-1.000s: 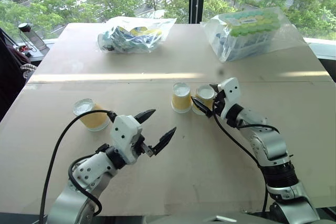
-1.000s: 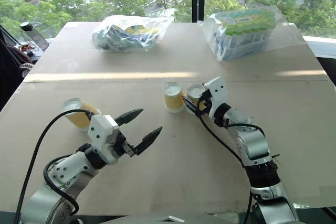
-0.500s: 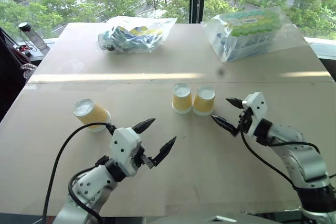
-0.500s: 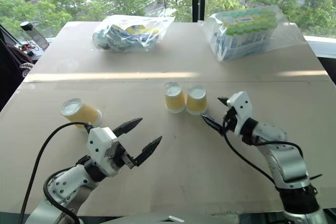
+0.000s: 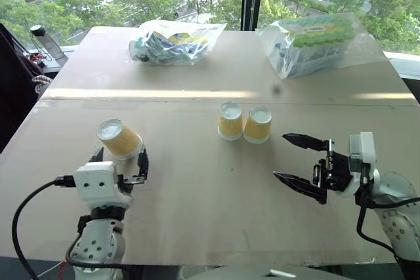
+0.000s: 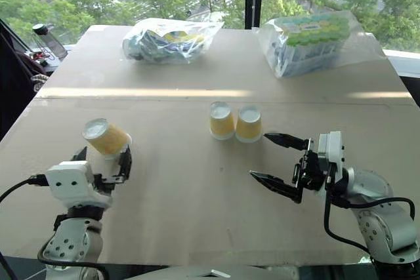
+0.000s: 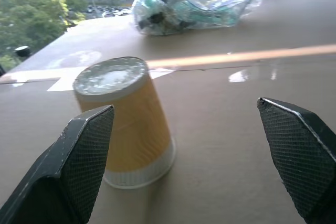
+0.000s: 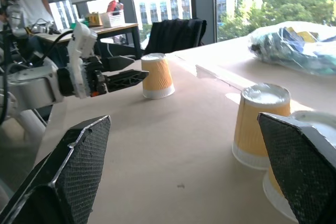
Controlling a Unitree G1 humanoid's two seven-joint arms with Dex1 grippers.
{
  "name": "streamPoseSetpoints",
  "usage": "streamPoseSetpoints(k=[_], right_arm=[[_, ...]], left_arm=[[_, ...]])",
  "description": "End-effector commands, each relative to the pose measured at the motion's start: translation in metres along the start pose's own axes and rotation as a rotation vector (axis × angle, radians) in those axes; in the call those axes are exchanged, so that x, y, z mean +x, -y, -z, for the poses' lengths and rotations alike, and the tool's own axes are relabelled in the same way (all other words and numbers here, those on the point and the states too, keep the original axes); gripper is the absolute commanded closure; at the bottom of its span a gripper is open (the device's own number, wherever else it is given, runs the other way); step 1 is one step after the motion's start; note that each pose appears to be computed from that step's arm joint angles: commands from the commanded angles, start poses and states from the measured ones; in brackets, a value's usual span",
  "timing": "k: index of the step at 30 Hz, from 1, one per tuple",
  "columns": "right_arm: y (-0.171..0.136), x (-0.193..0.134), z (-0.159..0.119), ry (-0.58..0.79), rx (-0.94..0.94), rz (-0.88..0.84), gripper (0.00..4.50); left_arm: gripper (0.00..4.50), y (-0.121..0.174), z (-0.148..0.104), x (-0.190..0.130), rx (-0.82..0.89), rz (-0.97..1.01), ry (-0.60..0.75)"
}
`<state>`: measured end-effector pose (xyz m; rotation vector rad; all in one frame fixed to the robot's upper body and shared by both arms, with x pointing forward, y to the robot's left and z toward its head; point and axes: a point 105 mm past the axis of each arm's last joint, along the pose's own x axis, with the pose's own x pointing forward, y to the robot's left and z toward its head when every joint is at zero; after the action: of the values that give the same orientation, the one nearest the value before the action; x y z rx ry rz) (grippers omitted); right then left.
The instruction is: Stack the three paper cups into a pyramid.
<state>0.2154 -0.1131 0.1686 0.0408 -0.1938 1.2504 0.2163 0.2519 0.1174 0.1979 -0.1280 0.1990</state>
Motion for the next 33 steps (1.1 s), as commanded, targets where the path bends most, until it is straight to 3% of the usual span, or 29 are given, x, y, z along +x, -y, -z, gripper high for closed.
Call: streamPoseSetpoints(k=[1, 12, 27, 31, 33], right_arm=[[-0.001, 0.004, -0.014, 0.058, -0.053, -0.02, 0.07], [0.0, 0.007, -0.014, 0.036, -0.089, -0.018, 0.07], [0.0, 0.01, -0.011, 0.032, -0.089, 0.006, 0.07], [0.0, 0.01, -0.011, 0.034, -0.091, 0.008, 0.0], [0.0, 0.01, -0.011, 0.034, -0.091, 0.01, 0.0]], left_arm=[[0.0, -0.008, -0.006, 0.005, 0.039, -0.041, 0.047], [0.0, -0.01, 0.002, 0.031, 0.057, 0.0, 0.053], [0.0, -0.027, 0.0, 0.066, 0.026, -0.107, 0.102], [1.03, -0.024, -0.002, 0.068, 0.004, -0.106, 0.114], [2.03, -0.024, -0.002, 0.069, -0.01, -0.107, 0.113]])
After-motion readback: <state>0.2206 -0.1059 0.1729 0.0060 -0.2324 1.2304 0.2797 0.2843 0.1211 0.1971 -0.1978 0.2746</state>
